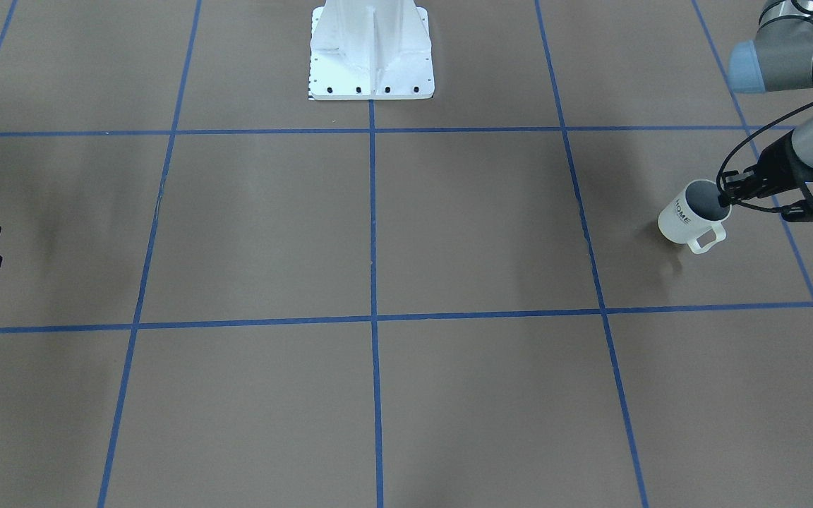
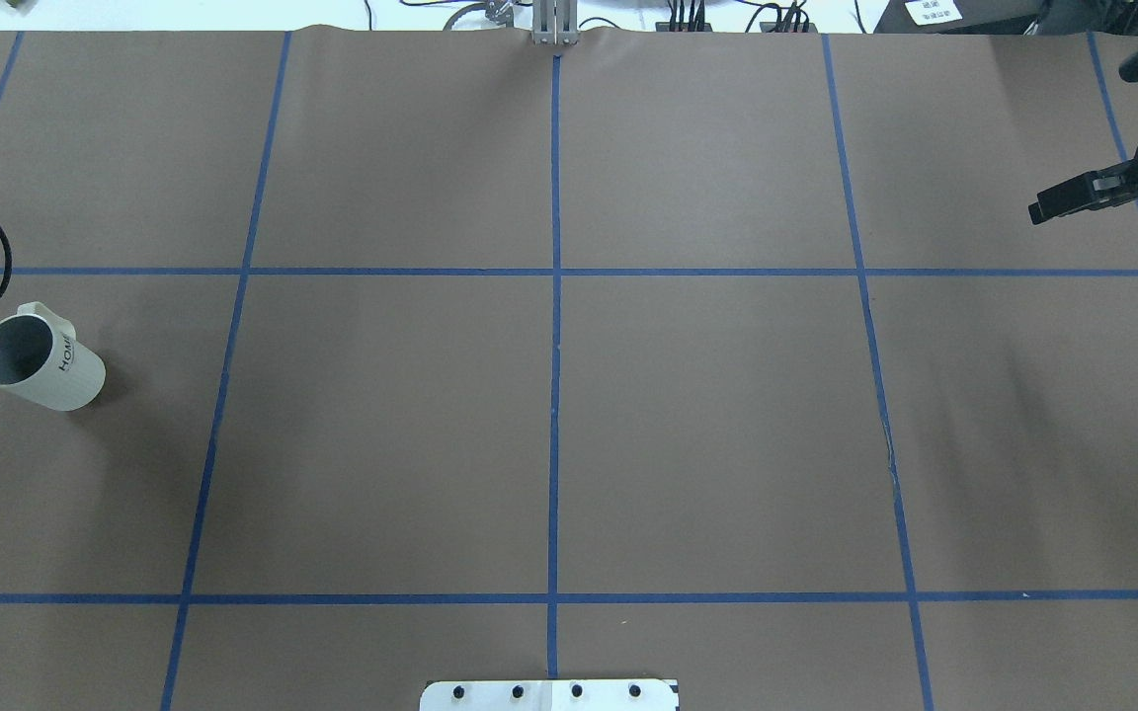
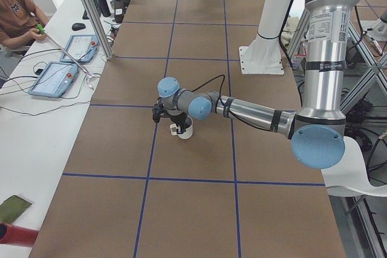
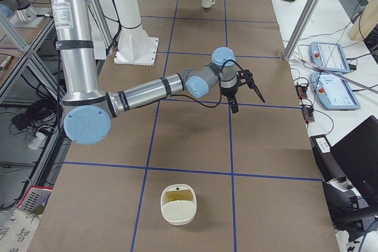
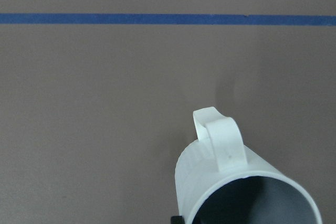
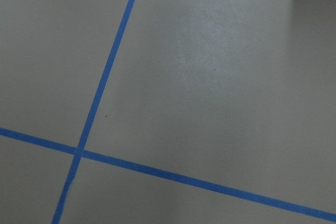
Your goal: Left arm hands cup to right arm to dump lemon
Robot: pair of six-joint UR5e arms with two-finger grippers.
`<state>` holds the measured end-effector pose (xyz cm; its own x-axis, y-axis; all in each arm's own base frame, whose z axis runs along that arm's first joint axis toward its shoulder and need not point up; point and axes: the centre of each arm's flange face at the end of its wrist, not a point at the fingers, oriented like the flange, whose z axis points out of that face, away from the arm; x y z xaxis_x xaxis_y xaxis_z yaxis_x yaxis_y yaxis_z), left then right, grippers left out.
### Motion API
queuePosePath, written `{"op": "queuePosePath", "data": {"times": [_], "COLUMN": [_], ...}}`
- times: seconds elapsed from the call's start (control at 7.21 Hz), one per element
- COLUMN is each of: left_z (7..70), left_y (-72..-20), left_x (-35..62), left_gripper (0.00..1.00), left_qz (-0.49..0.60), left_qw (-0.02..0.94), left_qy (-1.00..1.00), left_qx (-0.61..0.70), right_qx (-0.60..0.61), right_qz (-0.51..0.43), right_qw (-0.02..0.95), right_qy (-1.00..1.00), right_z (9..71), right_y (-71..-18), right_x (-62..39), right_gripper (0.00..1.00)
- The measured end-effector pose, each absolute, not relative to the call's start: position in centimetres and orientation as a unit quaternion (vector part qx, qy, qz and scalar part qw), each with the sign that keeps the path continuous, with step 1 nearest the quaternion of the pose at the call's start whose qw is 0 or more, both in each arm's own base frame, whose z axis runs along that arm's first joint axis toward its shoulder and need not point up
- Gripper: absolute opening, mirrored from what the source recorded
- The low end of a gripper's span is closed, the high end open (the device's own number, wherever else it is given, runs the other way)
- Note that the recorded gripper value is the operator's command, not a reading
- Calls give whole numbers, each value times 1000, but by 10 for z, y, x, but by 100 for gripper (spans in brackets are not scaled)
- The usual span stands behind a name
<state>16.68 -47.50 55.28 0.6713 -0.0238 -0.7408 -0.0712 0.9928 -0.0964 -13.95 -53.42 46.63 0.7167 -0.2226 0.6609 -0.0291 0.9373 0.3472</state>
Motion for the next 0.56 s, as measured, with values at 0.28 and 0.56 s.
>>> {"op": "queuePosePath", "data": {"times": [0.28,0.56], "left_z": [555,546], "left_y": [-473,-480], "left_x": [164,146], "left_gripper": [100,100], "left_qz": [10,9], "left_qw": [913,912], "left_qy": [403,408], "left_qx": [-61,-38], "right_qx": [165,159], "right_qz": [-52,-50], "right_qw": [912,914], "right_qy": [-372,-371], "right_z": [470,478], "right_y": [-530,-522], "right_x": [-137,-132], "right_gripper": [100,100]}}
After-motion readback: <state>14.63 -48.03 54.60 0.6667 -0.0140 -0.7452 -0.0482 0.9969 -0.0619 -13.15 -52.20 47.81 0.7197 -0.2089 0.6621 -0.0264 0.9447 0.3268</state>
